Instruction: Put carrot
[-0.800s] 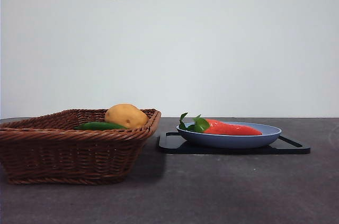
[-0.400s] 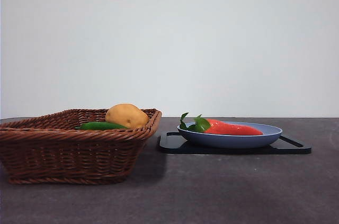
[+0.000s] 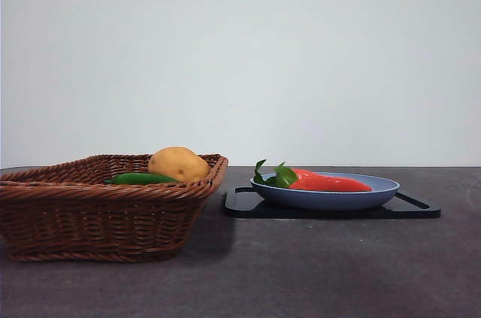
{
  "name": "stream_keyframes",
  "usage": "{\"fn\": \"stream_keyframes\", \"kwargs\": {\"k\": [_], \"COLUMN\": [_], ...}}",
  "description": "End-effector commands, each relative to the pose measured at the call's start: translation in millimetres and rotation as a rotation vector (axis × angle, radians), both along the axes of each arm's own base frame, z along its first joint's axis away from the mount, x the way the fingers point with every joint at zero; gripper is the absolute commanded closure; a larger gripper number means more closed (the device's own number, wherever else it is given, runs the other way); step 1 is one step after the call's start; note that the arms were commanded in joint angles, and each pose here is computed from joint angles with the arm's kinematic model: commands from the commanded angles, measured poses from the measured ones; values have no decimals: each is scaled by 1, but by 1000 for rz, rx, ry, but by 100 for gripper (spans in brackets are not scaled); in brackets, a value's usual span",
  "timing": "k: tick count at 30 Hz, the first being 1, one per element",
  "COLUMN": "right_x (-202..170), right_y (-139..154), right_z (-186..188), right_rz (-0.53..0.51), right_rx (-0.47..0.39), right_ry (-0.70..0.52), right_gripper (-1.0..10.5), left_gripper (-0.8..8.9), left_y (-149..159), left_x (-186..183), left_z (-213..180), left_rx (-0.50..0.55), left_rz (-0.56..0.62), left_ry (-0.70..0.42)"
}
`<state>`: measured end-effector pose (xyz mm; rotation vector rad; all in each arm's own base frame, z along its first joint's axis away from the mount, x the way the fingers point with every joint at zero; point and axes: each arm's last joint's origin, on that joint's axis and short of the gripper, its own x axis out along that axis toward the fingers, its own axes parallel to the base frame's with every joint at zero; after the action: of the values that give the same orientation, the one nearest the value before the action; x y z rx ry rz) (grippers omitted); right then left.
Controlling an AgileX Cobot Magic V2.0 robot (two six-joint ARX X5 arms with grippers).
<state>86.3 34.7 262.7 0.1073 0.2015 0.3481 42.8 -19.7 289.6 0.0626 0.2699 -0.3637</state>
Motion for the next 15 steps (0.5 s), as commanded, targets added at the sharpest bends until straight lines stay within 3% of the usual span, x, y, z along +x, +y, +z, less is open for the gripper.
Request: {"fn": "stream_keyframes", "kwargs": {"k": [1, 6, 9, 12, 15], "right_x": [0, 0, 0, 0, 0], "right_y": [0, 0, 0, 0, 0], "right_z": [1, 1, 1, 1, 1], "right_rz": [-2, -2, -2, -2, -2], "right_rx": [16, 16, 16, 16, 16], "right_ry": [-6, -6, -6, -6, -7], "right_gripper": [943, 943, 943, 943, 943], "left_gripper": [805, 805, 805, 805, 805], "left_y": [0, 0, 3, 6, 10], "left_x": [-1, -1, -2, 1, 8], "left_z": [2, 2, 1, -5, -15], "left_rx": [-17, -15, 58, 99, 62], "left_rz": [0, -3, 14, 88, 217], "left_ry": [-11, -9, -37, -104, -213]}}
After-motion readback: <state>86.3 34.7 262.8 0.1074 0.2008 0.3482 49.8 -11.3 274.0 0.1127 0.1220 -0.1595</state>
